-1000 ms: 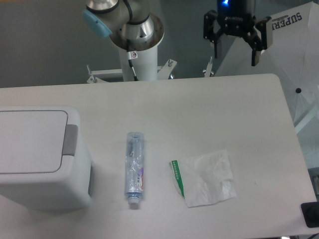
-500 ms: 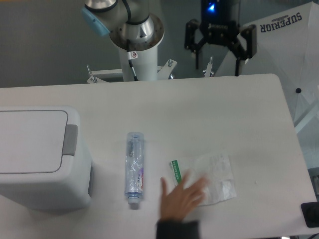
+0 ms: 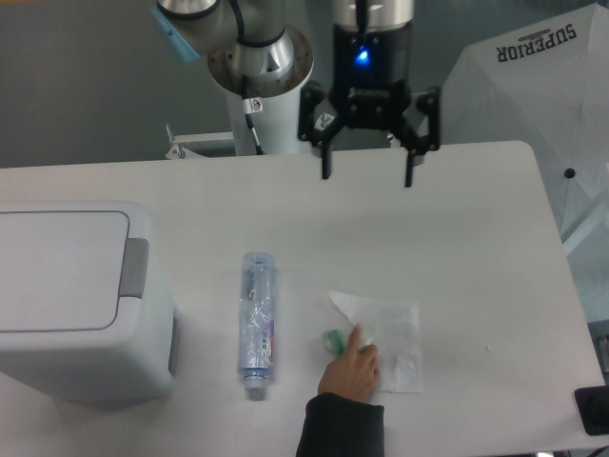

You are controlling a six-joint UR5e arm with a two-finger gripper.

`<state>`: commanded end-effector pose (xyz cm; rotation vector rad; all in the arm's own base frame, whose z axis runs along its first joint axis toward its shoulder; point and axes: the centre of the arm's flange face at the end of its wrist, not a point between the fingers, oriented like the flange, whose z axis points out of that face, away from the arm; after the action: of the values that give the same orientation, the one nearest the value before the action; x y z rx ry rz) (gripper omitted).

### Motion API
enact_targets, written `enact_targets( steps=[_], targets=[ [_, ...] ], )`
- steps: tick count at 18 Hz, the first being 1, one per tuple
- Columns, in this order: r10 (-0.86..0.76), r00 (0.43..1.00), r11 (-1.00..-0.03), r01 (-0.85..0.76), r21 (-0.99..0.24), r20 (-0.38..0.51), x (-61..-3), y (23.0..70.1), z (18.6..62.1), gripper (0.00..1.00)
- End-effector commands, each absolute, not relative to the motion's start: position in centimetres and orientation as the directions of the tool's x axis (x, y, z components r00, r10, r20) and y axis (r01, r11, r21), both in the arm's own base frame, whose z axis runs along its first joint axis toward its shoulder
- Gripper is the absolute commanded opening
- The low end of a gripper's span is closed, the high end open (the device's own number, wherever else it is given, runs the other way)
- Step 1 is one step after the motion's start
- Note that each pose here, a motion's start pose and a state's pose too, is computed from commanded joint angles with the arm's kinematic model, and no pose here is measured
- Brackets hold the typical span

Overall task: Open the trash can
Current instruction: 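Move the open gripper across the table to above the white trash can lid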

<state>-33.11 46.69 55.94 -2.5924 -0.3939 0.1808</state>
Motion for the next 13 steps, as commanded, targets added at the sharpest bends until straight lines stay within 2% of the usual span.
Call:
enact_targets(
  steps=[6, 13],
  targets=[
    [0.368, 0.929, -0.771, 0.323, -0.549, 0.030, -29.8, 52.4, 54.4, 1.00],
    [0.432, 0.893, -0.730, 0.429, -0.531, 0.127, -26.9, 55.9, 52.1, 1.00]
  ],
)
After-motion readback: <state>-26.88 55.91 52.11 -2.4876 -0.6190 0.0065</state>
